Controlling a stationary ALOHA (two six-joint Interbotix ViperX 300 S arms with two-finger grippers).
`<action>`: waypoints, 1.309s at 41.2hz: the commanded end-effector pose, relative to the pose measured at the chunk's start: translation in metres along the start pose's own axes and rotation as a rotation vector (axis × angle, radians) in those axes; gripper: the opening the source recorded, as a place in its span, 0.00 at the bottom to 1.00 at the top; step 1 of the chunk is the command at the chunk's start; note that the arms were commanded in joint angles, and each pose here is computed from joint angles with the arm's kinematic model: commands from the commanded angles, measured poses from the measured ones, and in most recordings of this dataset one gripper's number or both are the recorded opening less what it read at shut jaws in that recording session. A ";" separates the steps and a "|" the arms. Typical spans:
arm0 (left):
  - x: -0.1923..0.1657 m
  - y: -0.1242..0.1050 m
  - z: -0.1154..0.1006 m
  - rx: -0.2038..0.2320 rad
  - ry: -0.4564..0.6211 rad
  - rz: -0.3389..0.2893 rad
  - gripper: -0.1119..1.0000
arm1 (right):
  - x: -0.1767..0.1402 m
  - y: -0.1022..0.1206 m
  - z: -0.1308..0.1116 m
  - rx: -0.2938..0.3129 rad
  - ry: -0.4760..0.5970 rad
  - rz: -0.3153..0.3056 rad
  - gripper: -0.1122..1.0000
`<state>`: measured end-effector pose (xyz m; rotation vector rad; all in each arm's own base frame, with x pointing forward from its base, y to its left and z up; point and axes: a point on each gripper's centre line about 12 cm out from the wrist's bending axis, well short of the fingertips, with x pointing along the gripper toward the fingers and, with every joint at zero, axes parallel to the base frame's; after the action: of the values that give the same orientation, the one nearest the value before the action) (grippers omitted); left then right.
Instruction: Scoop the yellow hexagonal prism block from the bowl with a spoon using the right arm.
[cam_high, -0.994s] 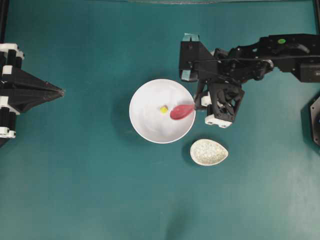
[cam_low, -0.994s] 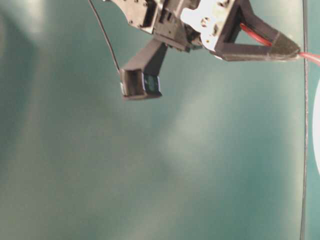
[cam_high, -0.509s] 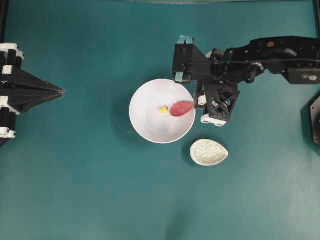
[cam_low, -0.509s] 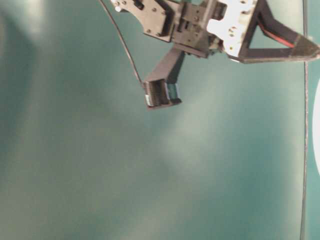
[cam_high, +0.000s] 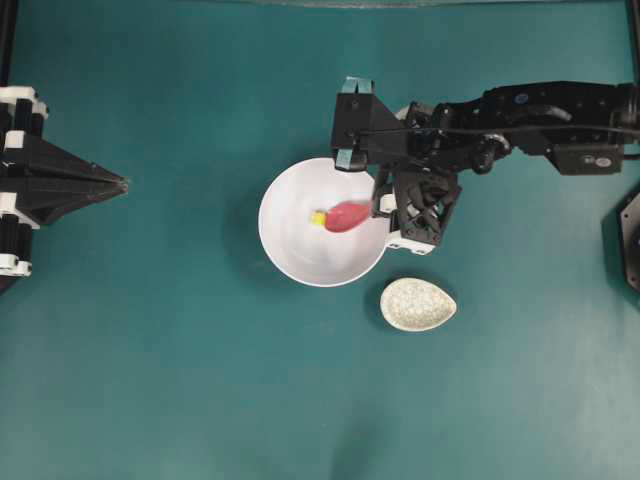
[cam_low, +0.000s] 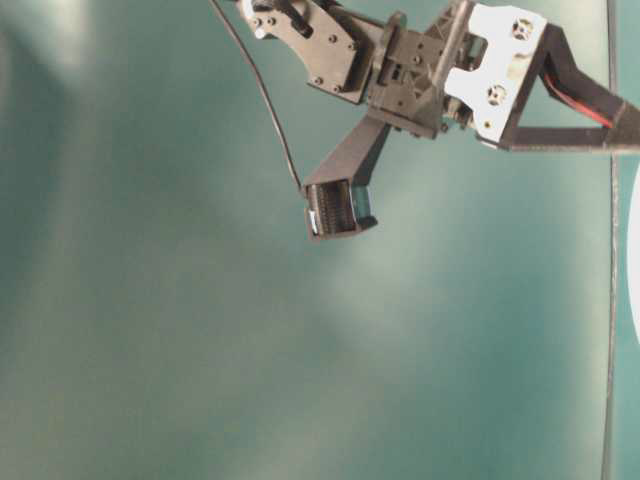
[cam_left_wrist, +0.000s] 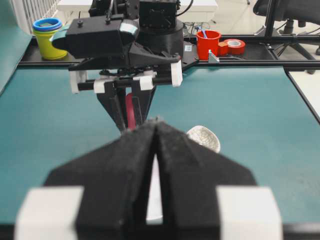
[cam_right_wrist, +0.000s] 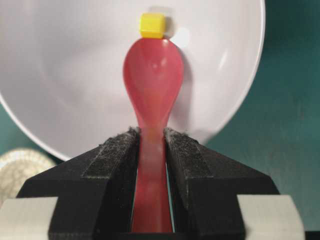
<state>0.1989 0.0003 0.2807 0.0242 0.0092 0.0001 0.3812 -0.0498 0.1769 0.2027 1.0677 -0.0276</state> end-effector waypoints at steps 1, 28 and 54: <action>0.002 0.000 0.007 0.005 -0.017 0.001 0.10 | -0.007 0.004 0.014 -0.018 -0.062 -0.002 0.31; 0.002 0.000 0.005 0.005 -0.001 0.001 0.10 | -0.005 0.007 0.033 -0.033 -0.209 -0.026 0.31; 0.002 0.000 0.004 0.005 0.002 0.001 0.10 | -0.027 0.019 0.048 -0.038 -0.211 0.005 0.31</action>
<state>0.1987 0.0003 0.2788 0.0242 0.0261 0.0001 0.4110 -0.0436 0.1963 0.1653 0.8945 -0.0382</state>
